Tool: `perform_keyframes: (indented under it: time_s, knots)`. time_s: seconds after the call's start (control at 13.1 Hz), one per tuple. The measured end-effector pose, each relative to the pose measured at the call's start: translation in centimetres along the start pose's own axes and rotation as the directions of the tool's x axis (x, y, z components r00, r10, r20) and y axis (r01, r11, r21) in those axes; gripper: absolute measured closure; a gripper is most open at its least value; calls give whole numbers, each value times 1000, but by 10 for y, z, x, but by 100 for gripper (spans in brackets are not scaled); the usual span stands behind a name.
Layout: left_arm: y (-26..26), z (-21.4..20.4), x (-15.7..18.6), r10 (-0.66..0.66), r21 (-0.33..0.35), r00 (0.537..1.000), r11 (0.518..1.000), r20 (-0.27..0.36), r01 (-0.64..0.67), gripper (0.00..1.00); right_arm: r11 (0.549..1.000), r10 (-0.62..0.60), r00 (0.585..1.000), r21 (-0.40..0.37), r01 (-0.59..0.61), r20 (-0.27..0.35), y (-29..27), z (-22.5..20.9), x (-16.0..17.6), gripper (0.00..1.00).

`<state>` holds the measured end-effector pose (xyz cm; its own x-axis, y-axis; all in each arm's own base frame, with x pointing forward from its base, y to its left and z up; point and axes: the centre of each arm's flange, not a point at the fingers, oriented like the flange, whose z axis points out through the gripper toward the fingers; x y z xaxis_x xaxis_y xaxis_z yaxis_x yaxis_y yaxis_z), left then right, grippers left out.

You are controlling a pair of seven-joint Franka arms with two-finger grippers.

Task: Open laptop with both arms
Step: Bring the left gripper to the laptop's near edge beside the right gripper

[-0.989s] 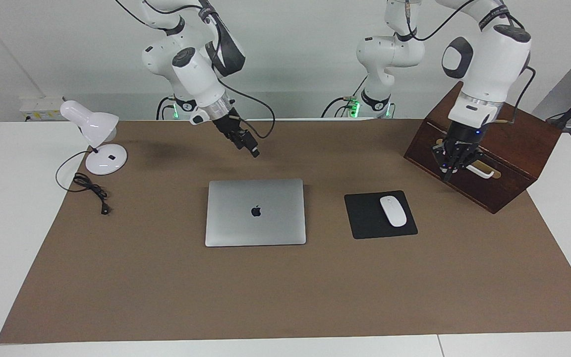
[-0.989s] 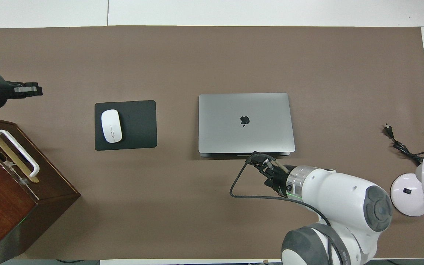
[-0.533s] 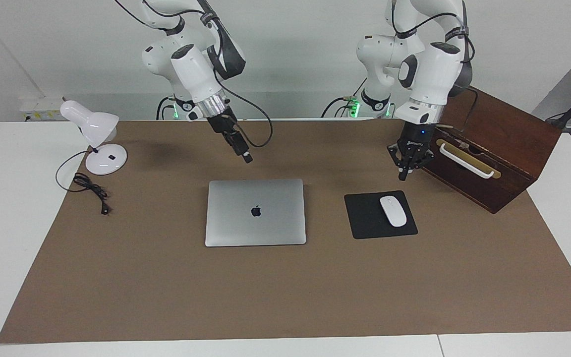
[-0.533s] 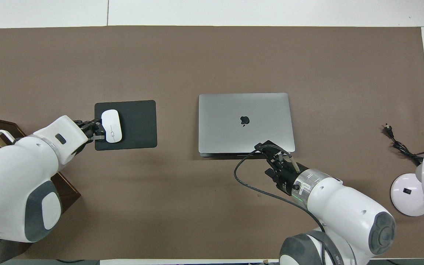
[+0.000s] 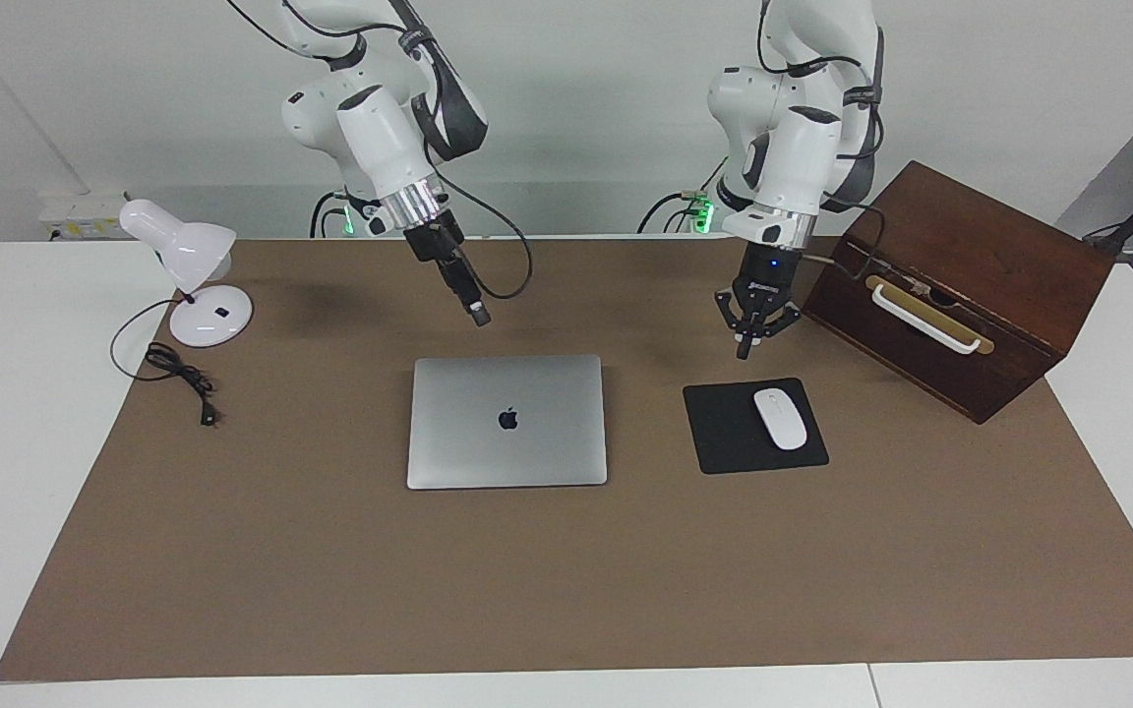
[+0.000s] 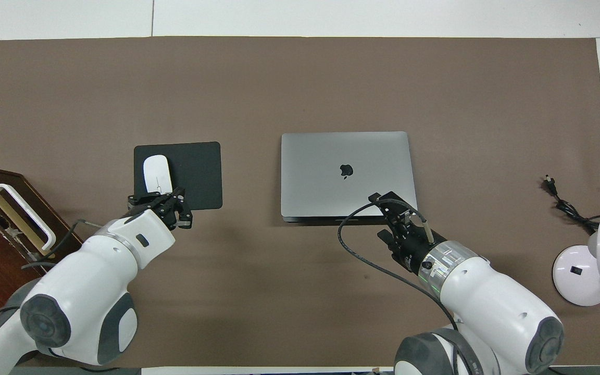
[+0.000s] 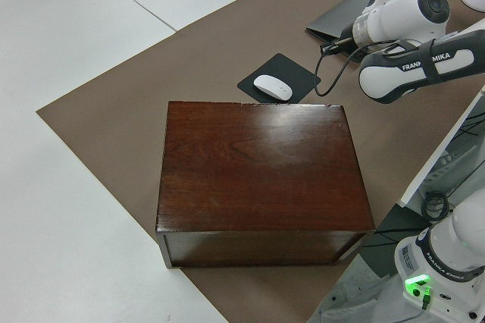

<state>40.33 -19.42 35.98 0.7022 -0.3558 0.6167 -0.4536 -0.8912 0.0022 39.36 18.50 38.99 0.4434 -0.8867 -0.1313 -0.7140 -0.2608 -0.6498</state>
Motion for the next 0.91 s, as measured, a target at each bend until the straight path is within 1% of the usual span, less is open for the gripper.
perform_keyframes:
  time_s: [0.15,0.46,0.61,0.91]
  knots:
    - [28,14,-12,52,-28,998,998,-24,-52,99,1000,-1,1000,0,1,-11,10,1,2,0]
    - [73,22,-23,133,-85,991,987,-32,-135,99,1000,-4,1000,6,4,-18,24,-2,2,0]
    - [89,24,-29,161,-100,985,981,-65,-167,99,1000,-3,1000,9,3,-15,25,-5,2,0]
    - [108,46,-54,204,-118,978,971,-53,-209,99,1000,-3,1000,6,3,-14,27,-5,2,0]
